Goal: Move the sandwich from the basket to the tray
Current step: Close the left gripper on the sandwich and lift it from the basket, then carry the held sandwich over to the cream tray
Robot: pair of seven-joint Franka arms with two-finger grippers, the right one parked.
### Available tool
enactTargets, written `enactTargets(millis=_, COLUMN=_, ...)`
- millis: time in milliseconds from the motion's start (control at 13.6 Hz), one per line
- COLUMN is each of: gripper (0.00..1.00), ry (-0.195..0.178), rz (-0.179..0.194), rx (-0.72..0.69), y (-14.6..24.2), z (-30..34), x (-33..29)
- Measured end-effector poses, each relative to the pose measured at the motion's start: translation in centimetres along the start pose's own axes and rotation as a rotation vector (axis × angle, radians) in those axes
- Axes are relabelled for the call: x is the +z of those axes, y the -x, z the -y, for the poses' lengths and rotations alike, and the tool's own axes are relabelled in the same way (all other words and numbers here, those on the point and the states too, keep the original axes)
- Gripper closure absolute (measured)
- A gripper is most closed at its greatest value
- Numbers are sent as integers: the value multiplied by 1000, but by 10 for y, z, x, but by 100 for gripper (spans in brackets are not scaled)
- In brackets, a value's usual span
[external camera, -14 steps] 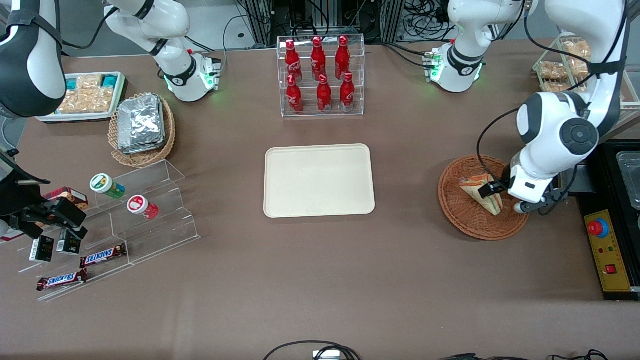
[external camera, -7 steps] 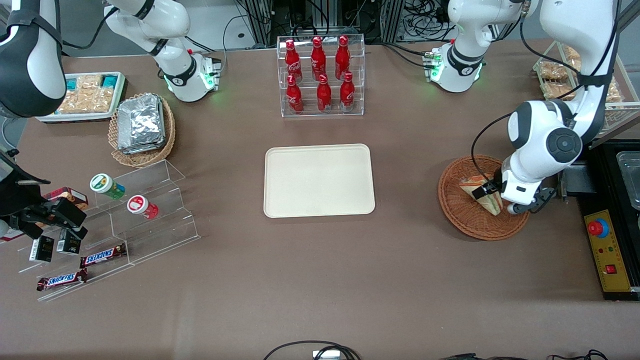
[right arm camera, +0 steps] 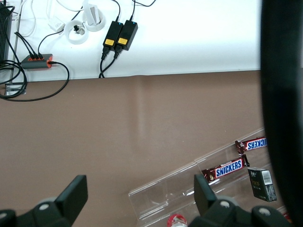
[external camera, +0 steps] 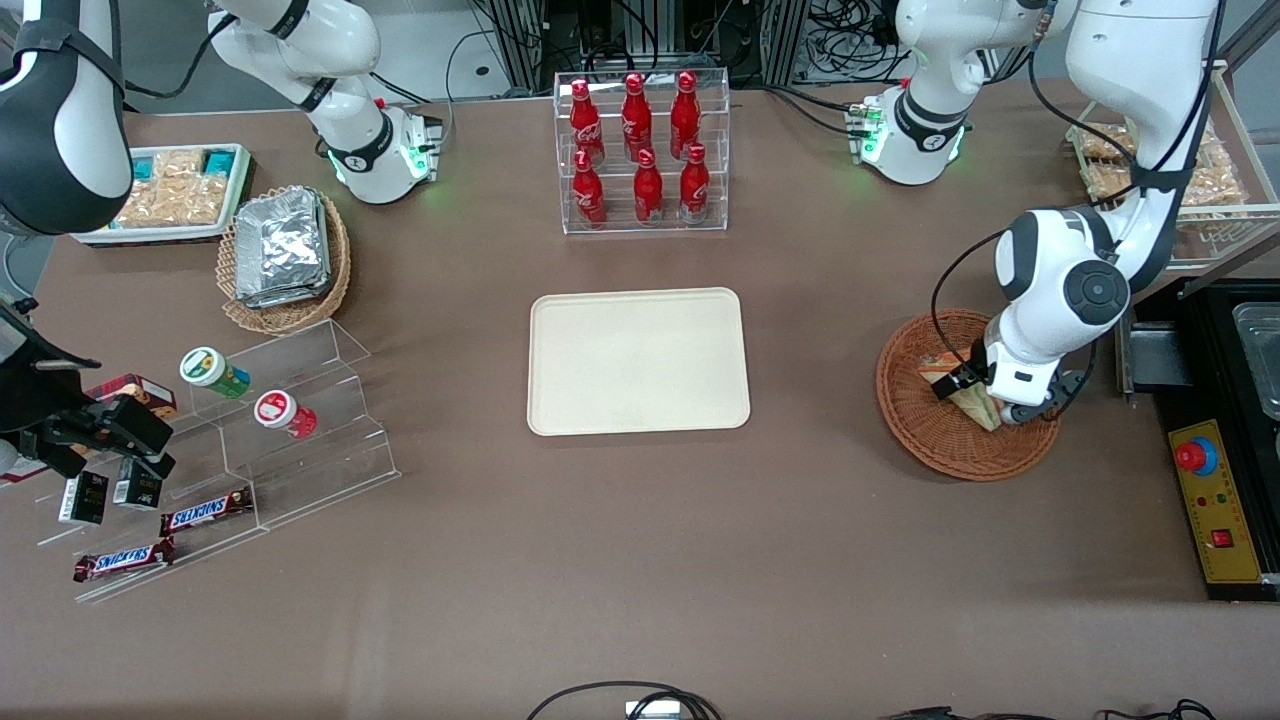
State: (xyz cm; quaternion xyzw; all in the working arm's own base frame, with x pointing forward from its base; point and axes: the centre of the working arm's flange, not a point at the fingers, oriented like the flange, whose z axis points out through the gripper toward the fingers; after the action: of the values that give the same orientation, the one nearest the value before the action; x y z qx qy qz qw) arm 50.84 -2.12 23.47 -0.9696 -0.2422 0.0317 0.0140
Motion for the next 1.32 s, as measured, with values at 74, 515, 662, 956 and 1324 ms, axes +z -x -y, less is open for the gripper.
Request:
enactTargets(millis=74, gripper=4, ry=0, rz=1, rx=-2, y=0, z=0, x=1)
enactTargets(millis=515, gripper=61, ry=-16, rz=-3, rx=18, y=1, z=2, x=3)
enactTargets(millis=662, gripper=65, ry=-18, rz=-8, rx=22, y=1, z=1, x=0)
enactTargets(millis=956, gripper=73, ry=-23, rz=-40, rx=51, y=-5, z=-3, x=-40)
enactTargets(millis=1324, gripper=80, ry=-37, rz=-55, rx=192, y=-10, z=-35, x=-120)
